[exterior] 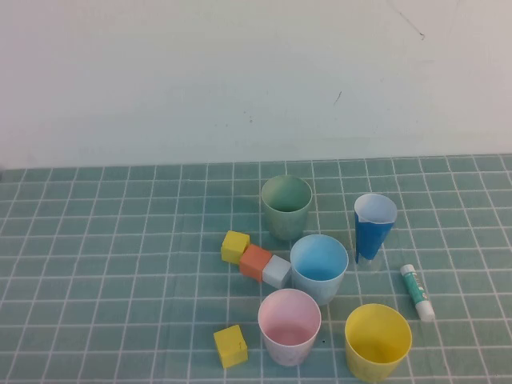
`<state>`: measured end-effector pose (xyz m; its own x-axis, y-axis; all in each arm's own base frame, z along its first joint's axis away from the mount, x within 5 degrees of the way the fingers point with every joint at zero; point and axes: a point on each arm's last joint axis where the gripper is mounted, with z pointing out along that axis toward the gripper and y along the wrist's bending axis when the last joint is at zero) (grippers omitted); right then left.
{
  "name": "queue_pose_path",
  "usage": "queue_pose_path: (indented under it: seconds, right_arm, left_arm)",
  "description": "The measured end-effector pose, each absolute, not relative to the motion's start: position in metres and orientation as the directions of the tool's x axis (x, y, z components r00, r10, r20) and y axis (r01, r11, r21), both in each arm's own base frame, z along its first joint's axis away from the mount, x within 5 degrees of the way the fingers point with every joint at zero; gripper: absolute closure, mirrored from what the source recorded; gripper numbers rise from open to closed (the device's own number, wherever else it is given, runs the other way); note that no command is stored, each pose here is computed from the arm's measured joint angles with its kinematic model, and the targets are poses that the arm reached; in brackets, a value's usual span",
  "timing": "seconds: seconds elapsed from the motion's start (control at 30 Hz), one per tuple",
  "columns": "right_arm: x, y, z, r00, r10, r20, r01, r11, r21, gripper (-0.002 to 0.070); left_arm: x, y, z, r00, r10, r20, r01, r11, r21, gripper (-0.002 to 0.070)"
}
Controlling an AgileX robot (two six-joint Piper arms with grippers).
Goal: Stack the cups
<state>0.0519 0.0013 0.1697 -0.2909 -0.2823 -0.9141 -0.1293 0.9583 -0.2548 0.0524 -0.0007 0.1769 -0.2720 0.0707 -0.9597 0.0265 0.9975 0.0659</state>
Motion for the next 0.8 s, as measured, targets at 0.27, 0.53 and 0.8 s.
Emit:
queue_pose_path:
  seconds: [0.27,0.53,0.8]
  right_arm:
    - [0.0519,0.0020,0.1697,-0.287,-0.286,-0.914,-0.142,0.956,-0.255,0.0679]
    - [0.0519,0.0020,0.1697,-0.287,-0.286,-0.914,-0.142,0.956,-0.255,0.0679]
    - [0.0519,0.0020,0.1697,-0.287,-0.286,-0.914,-0.142,0.956,-0.255,0.0679]
  left_arm:
    - [0.0524,-0.0007,0.1769,-0.272,0.071,-0.960,0.027,0.997,0.066,0.0677]
    - [0.0524,-0.0007,0.1769,-0.272,0.071,-0.960,0.027,0.997,0.066,0.0677]
    - [0.0524,-0.0007,0.1769,-0.272,0.071,-0.960,0.027,0.997,0.066,0.0677]
